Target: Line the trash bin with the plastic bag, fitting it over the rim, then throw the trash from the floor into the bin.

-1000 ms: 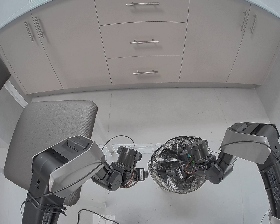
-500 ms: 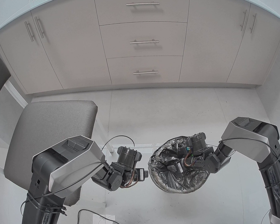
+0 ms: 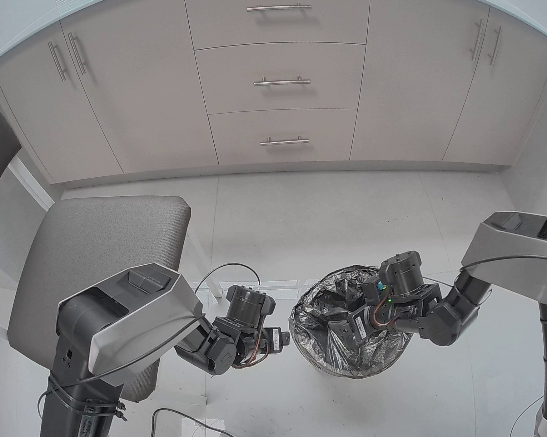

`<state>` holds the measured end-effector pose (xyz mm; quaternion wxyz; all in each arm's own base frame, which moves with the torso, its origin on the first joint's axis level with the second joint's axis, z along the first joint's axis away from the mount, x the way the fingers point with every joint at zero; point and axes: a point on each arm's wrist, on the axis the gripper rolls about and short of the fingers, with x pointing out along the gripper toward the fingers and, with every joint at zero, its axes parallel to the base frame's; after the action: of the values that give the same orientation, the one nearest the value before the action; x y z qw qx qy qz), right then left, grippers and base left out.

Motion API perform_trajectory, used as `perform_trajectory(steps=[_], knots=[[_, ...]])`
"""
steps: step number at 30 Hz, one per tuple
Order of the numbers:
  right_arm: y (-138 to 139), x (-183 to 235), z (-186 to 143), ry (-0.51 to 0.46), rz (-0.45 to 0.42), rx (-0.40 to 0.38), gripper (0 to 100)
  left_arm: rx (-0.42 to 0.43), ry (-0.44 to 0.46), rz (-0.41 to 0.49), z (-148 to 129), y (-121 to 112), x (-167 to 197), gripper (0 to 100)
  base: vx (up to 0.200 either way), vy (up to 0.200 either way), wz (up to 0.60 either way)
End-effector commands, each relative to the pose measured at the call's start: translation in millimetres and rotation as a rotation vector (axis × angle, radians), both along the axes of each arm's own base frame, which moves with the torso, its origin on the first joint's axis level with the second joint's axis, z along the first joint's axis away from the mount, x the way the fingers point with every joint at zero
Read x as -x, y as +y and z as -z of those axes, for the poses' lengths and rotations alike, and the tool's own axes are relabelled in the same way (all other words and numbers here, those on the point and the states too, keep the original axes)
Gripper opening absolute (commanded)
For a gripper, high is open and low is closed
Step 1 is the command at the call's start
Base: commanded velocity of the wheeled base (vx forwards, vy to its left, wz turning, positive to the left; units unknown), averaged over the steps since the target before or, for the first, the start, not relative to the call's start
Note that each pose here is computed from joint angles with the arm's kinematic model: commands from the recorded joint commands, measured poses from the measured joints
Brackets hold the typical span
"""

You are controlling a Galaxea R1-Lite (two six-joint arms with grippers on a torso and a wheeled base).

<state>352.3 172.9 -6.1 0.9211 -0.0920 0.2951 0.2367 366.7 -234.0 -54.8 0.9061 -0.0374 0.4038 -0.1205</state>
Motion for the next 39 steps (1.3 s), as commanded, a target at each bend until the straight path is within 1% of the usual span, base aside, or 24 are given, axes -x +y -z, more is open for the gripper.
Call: perform_trajectory(steps=[1,2,5,7,11,12,13,14,15,16,18,20,22,23,24,26,27,28,29,30,31,33,35,39], knots=[[-10.0,44.2,-74.4,-0.124,-0.007,-0.087,100,0.044,-0.049,0.033,-47.2,-3.4,25.3,100,0.0,0.0,0.0],[-11.0,46.0,-77.3,-0.129,-0.007,-0.09,100,0.046,-0.053,0.037,-51.1,-3.3,27.6,100,0.0,0.0,0.0],[-20.0,63.1,-112.4,-0.193,0.003,-0.146,100,0.074,-0.12,0.061,-101.8,7.7,52.2,100,0.0,0.0,0.0],[-23.2,67.9,-125.0,-0.218,0.015,-0.174,100,0.095,-0.158,0.057,-126.4,18.0,61.4,100,0.0,0.0,0.0],[-34.0,74.3,-136.7,-0.246,0.058,-0.195,100,0.102,-0.263,0.025,-176.3,54.0,79.9,100,0.0,0.0,0.0],[-39.1,73.3,-137.2,-0.251,0.085,-0.198,100,0.104,-0.314,0.003,-194.2,67.5,88.4,100,0.0,0.0,0.0],[-40.0,73.1,-137.0,-0.251,0.089,-0.199,100,0.105,-0.327,-0.005,-198.6,71.2,90.4,100,0.0,0.0,0.0],[-47.5,71.7,-135.5,-0.245,0.114,-0.209,100,0.112,-0.406,-0.054,-224.4,90.6,103.5,100,0.0,0.0,0.0],[-48.0,71.7,-135.3,-0.244,0.116,-0.21,100,0.111,-0.412,-0.059,-225.9,92.3,104.5,100,0.0,0.0,0.0],[-56.4,66.9,-137.6,-0.26,0.145,-0.242,100,0.125,-0.499,-0.107,-252.6,114.7,121.5,100,0.0,0.0,0.0],[-63.3,60.8,-144.1,-0.304,0.169,-0.305,100,0.132,-0.587,-0.162,-277.0,143.1,145.8,100,0.0,0.0,0.0],[-68.6,54.4,-149.7,-0.344,0.198,-0.36,100,0.132,-0.648,-0.236,-293.1,171.3,171.2,100,0.0,0.0,0.0],[-72.5,49.2,-153.5,-0.366,0.218,-0.383,100,0.129,-0.692,-0.297,-303.3,190.4,191.9,100,0.0,0.0,0.0],[-75.7,44.7,-157.0,-0.381,0.233,-0.397,100,0.12,-0.724,-0.357,-310.2,206.2,209.6,100,0.0,0.0,0.0],[-78.0,42.0,-159.5,-0.39,0.243,-0.405,100,0.109,-0.742,-0.397,-313.8,215.3,221.7,100,0.0,0.0,0.0],[-81.3,37.5,-163.8,-0.403,0.258,-0.425,100,0.084,-0.778,-0.479,-320.2,230.4,249.1,100,0.0,0.0,0.0],[-81.3,37.3,-164.1,-0.404,0.26,-0.427,100,0.082,-0.78,-0.484,-320.4,231.2,251.1,100,0.0,0.0,0.0],[-82.2,35.1,-166.7,-0.409,0.266,-0.443,100,0.073,-0.8,-0.52,-322.4,237.7,277.0,100,0.0,0.0,0.0],[-82.5,34.4,-168.0,-0.412,0.27,-0.452,100,0.072,-0.801,-0.527,-320.2,239.2,293.7,100,0.0,0.0,0.0],[-82.5,34.4,-168.0,-0.412,0.27,-0.452,100,0.072,-0.801,-0.527,-320.2,239.2,293.7,100,0.0,0.0,0.0],[-83.1,34.7,-168.1,-0.409,0.274,-0.459,100,0.076,-0.797,-0.522,-314.3,239.0,318.2,100,0.0,0.0,0.0],[-82.5,34.3,-167.3,-0.403,0.277,-0.468,100,0.077,-0.803,-0.523,-304.2,238.2,343.7,100,0.0,0.0,0.0],[-82.5,34.1,-167.6,-0.405,0.278,-0.469,100,0.079,-0.817,-0.524,-297.3,237.7,357.7,100,0.0,0.0,0.0],[-83.4,35.6,-171.1,-0.417,0.276,-0.478,100,0.073,-0.859,-0.557,-267.2,237.3,386.8,100,0.0,0.0,0.0]])
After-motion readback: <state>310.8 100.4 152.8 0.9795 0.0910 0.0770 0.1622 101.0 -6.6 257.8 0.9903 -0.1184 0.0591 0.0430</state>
